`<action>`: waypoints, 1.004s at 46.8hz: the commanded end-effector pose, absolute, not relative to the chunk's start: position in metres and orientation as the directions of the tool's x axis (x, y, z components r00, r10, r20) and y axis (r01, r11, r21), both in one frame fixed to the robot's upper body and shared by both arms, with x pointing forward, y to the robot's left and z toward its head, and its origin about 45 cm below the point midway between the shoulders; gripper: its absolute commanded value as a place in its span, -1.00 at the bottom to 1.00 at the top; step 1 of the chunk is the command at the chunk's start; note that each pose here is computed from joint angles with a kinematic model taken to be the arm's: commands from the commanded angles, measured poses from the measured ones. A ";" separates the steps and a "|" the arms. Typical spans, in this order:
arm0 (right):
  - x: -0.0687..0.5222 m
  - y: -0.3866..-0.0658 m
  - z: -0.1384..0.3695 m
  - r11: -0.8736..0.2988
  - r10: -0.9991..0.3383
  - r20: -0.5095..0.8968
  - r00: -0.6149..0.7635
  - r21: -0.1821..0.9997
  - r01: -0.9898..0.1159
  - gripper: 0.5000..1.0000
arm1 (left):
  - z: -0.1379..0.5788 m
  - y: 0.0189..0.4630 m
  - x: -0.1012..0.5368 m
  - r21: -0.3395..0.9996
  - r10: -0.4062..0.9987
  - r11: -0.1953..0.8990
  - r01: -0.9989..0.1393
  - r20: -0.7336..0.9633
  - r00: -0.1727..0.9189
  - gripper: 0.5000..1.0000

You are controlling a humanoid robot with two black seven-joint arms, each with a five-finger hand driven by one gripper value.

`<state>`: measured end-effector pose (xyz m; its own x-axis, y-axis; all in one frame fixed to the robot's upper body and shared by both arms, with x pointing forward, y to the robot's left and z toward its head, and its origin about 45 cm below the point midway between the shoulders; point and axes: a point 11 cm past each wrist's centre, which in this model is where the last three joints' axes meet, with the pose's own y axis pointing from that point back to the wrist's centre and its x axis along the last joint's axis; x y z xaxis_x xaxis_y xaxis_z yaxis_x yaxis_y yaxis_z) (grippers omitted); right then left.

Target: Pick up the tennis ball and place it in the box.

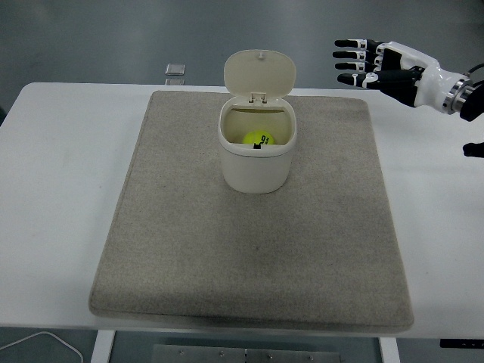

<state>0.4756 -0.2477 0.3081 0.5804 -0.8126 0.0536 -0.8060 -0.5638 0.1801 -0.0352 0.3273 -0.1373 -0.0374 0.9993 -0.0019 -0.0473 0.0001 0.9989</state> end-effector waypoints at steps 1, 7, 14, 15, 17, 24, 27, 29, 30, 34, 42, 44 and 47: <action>0.479 -0.248 0.302 -0.524 -0.848 -0.018 0.529 0.169 -0.835 0.61 | -0.137 0.327 -0.035 0.999 0.999 0.000 -0.047 -0.002 -0.037 0.99; 0.483 -0.250 0.295 -0.469 -0.882 -0.136 0.451 0.162 -0.868 0.61 | -0.137 0.327 -0.035 0.999 0.999 0.000 -0.047 -0.002 -0.037 0.99; 0.487 -0.257 0.290 -0.422 -0.894 -0.234 0.382 0.158 -0.893 0.61 | -0.137 0.327 -0.036 0.999 0.999 0.000 -0.046 -0.002 -0.038 0.99; 0.488 -0.257 0.289 -0.416 -0.893 -0.258 0.370 0.155 -0.896 0.61 | -0.137 0.327 -0.035 0.999 0.999 0.000 -0.047 -0.002 -0.037 0.99; 0.489 -0.257 0.289 -0.408 -0.887 -0.300 0.352 0.149 -0.901 0.61 | -0.137 0.327 -0.035 0.999 0.999 0.000 -0.047 -0.002 -0.037 0.99; 0.488 -0.263 0.280 -0.370 -0.896 -0.322 0.306 0.161 -0.915 0.62 | -0.137 0.327 -0.035 0.999 0.999 0.000 -0.047 -0.002 -0.037 0.99; 0.486 -0.264 0.275 -0.369 -0.896 -0.326 0.301 0.170 -0.914 0.62 | -0.137 0.327 -0.035 0.999 0.999 0.000 -0.047 -0.002 -0.037 0.99; 0.486 -0.265 0.275 -0.367 -0.897 -0.326 0.300 0.170 -0.914 0.62 | -0.137 0.327 -0.035 0.999 0.999 0.000 -0.047 -0.002 -0.037 0.99; 0.486 -0.265 0.274 -0.367 -0.897 -0.326 0.299 0.172 -0.914 0.62 | -0.137 0.327 -0.035 0.999 0.999 0.000 -0.047 -0.002 -0.037 0.99; 0.485 -0.263 0.269 -0.369 -0.896 -0.331 0.298 0.178 -0.912 0.62 | -0.137 0.327 -0.035 0.999 0.999 0.000 -0.047 -0.002 -0.037 0.99; 0.483 -0.263 0.264 -0.368 -0.895 -0.336 0.294 0.186 -0.911 0.62 | -0.137 0.327 -0.036 0.999 0.999 0.000 -0.046 -0.002 -0.038 0.99; 0.482 -0.264 0.262 -0.366 -0.896 -0.336 0.290 0.188 -0.912 0.62 | -0.137 0.327 -0.035 0.999 0.999 0.000 -0.047 -0.002 -0.037 0.99; 0.482 -0.265 0.262 -0.363 -0.897 -0.337 0.288 0.187 -0.913 0.62 | -0.137 0.327 -0.035 0.999 0.999 0.000 -0.047 -0.002 -0.037 0.99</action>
